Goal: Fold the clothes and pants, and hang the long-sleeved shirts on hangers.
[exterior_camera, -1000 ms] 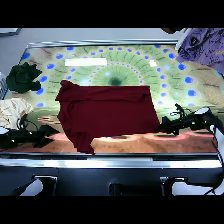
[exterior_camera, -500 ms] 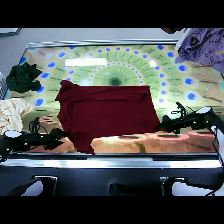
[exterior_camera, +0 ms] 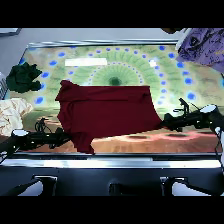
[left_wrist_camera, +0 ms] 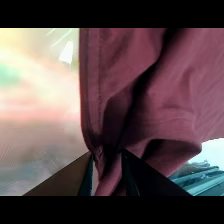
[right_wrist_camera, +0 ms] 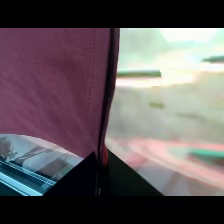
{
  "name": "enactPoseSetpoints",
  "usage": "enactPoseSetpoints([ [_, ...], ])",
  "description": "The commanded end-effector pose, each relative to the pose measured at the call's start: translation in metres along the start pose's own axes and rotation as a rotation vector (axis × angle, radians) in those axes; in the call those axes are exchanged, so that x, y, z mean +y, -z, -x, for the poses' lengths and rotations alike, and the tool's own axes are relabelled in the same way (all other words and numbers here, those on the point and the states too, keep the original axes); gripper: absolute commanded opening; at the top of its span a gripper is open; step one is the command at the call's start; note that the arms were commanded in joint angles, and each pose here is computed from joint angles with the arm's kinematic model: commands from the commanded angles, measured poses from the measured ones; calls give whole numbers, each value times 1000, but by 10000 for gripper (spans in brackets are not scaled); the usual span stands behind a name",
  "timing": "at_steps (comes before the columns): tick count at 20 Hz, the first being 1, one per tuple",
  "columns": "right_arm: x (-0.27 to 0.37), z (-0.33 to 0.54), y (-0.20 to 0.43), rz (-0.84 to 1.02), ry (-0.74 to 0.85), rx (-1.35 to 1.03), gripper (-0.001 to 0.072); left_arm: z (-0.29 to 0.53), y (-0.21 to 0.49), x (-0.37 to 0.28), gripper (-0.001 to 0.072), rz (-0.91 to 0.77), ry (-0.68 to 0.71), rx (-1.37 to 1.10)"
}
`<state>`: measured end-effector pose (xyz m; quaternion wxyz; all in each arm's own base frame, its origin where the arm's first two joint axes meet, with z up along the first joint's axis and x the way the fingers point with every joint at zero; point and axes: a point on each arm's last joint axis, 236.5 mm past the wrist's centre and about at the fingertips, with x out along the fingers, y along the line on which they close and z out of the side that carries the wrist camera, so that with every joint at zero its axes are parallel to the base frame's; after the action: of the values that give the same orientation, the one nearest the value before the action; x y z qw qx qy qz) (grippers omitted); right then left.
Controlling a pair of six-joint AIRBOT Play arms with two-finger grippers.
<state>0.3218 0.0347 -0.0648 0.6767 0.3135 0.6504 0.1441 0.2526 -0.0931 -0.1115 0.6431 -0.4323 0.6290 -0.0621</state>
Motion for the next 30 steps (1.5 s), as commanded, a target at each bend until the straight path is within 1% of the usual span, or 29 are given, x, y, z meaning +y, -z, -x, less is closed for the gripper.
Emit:
enactPoseSetpoints([
  [1, 4, 7, -2, 14, 9, -24, 27, -2, -6, 4, 225, 12, -14, -24],
  [3, 6, 10, -3, 22, 12, -36, 27, -2, -8, 5, 224, 21, -18, -32],
  [6, 10, 16, -4, 27, 17, -56, 27, -2, -9, 5, 23, 21, -18, -34],
  [13, 24, 36, -9, 66, 26, -133, 27, 15, -30, -23, 21, -47, 17, -80],
  [16, 36, 41, -10, 71, -8, -151, 27, 26, -40, -41, 21, -84, 41, -92],
  [18, 52, 56, -21, 101, -27, -200, 26, 46, -55, -67, 20, -154, 63, -119],
  [20, 72, 84, -42, 157, -28, -284, 26, 78, -78, -92, 20, -229, 28, -185],
  [22, 104, 123, -68, 221, -44, -391, 26, 121, -103, -130, 20, -336, 13, -282],
  [25, 177, 200, -90, 372, -114, -568, 26, 197, -123, -211, 20, -516, 69, -459],
  [27, 232, 254, -81, 510, -151, -661, 26, 259, -118, -267, 20, -650, 108, -597],
  [30, 303, 340, -39, 720, -118, -865, 26, 357, -75, -343, 20, -855, 161, -821],
])
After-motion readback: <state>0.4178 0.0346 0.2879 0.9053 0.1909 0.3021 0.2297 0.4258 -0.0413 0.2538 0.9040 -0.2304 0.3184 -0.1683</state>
